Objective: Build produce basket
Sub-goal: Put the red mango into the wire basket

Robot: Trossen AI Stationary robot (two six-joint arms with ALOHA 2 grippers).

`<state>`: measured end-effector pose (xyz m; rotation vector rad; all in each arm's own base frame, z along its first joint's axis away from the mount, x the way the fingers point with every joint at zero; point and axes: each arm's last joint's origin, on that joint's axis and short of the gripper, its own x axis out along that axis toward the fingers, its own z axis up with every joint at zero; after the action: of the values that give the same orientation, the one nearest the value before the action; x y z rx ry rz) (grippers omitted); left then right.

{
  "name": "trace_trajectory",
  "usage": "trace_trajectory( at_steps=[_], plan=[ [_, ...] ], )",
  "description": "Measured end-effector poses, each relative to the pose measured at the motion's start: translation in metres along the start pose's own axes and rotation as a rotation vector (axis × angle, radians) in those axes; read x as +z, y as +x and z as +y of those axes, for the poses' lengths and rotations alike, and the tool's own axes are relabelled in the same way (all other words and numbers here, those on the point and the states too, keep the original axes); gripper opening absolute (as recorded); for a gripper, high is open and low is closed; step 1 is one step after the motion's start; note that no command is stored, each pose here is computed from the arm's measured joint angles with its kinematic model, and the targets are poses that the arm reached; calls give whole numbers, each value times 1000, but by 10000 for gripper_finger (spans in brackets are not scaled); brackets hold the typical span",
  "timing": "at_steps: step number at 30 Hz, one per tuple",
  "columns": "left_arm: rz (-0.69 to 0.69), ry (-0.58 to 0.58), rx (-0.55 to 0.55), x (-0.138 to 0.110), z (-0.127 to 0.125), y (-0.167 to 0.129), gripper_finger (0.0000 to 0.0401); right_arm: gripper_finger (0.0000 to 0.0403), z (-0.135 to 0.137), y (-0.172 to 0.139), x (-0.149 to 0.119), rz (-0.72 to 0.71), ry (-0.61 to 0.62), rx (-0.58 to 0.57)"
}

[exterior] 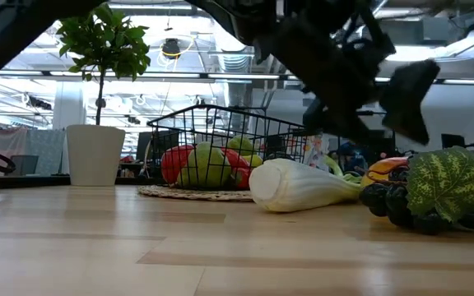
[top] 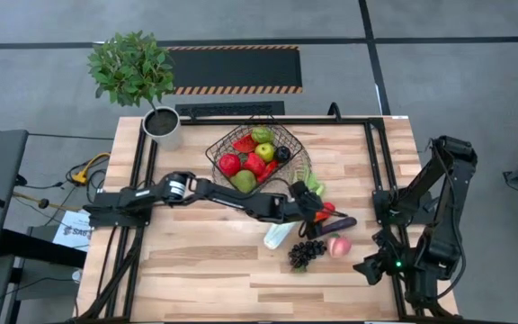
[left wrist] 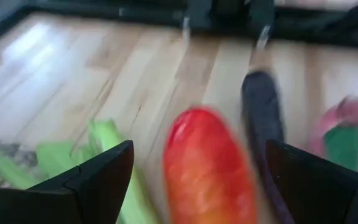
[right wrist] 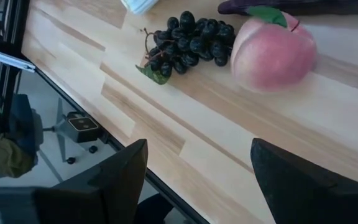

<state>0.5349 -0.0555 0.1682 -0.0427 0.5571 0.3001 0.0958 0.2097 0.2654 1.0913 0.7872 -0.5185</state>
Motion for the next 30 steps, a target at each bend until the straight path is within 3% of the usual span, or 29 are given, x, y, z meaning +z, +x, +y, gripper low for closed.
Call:
trace_trajectory(
  at_steps=[7, 12, 22, 30],
  plan=[
    [99, -53, 0, -12, 9, 10, 348, 305, 1, 0, 0, 4, 5, 5],
    [109, -2, -16, -13, 10, 11, 348, 305, 0, 0, 0, 1, 2, 1],
    [193, -24, -43, -37, 2, 22, 348, 305, 0, 0, 1, -5, -6, -5],
    [242, -27, -27, -40, 1, 18, 340, 305, 0, 0, 1, -5, -6, -5]
  ],
)
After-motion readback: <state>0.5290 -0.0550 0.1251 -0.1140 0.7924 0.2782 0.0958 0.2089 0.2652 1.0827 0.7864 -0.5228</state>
